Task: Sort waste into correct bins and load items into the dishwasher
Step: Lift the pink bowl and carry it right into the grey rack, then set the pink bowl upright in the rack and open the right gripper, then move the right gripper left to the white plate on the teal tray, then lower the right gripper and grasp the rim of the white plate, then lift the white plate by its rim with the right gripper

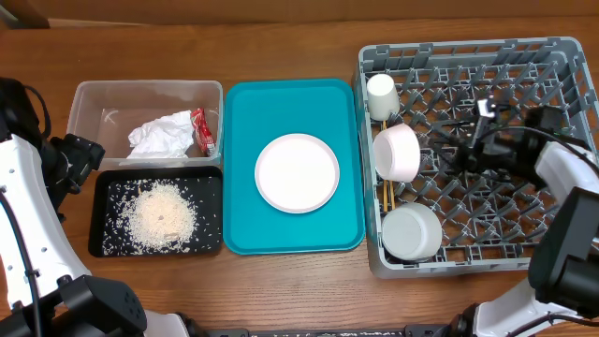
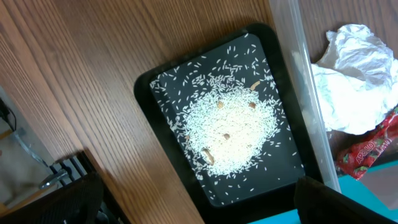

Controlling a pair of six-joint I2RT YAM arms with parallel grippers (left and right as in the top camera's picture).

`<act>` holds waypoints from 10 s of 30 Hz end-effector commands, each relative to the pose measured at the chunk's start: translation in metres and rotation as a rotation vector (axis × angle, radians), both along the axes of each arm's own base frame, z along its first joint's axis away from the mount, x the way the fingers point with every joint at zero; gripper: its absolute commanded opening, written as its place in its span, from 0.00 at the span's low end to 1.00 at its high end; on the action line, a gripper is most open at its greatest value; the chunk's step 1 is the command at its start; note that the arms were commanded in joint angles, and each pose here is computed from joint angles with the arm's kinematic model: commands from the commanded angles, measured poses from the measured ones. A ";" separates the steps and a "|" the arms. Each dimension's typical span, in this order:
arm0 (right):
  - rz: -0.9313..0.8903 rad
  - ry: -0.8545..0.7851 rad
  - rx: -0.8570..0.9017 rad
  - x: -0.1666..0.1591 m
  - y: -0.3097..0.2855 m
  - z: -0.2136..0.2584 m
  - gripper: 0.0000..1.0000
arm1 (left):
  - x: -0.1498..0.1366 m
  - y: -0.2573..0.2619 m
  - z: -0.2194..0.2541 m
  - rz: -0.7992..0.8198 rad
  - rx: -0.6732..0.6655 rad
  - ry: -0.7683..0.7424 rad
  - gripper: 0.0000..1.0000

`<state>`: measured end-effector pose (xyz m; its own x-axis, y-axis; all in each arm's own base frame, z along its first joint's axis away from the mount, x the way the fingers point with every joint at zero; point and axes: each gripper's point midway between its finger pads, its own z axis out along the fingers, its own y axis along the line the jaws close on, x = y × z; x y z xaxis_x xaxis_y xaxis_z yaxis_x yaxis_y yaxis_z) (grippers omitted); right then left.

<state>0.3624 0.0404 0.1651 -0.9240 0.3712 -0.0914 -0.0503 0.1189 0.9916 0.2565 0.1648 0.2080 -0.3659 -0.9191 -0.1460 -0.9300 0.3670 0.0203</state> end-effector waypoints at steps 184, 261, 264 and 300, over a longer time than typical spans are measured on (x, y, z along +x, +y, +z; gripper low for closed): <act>0.547 -0.167 -1.050 -0.114 0.348 -0.144 0.18 | 0.003 0.000 0.009 0.004 0.018 -0.029 1.00; 0.178 -0.146 -1.498 -0.003 0.206 -0.112 0.40 | 0.003 0.000 0.009 0.004 0.018 -0.029 1.00; 0.202 -0.121 -1.519 -0.006 0.204 -0.126 0.41 | 0.003 0.000 0.009 0.004 0.018 -0.029 1.00; 0.355 -0.013 -1.452 -0.034 0.214 -0.159 1.00 | 0.003 0.000 0.009 0.004 0.018 -0.029 1.00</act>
<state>0.3305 0.2544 0.0093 -0.9391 -0.2845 -0.1926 -0.2934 0.9558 0.0187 0.2565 0.1648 0.2080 -0.3659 -0.9191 -0.1460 -0.9300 0.3670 0.0203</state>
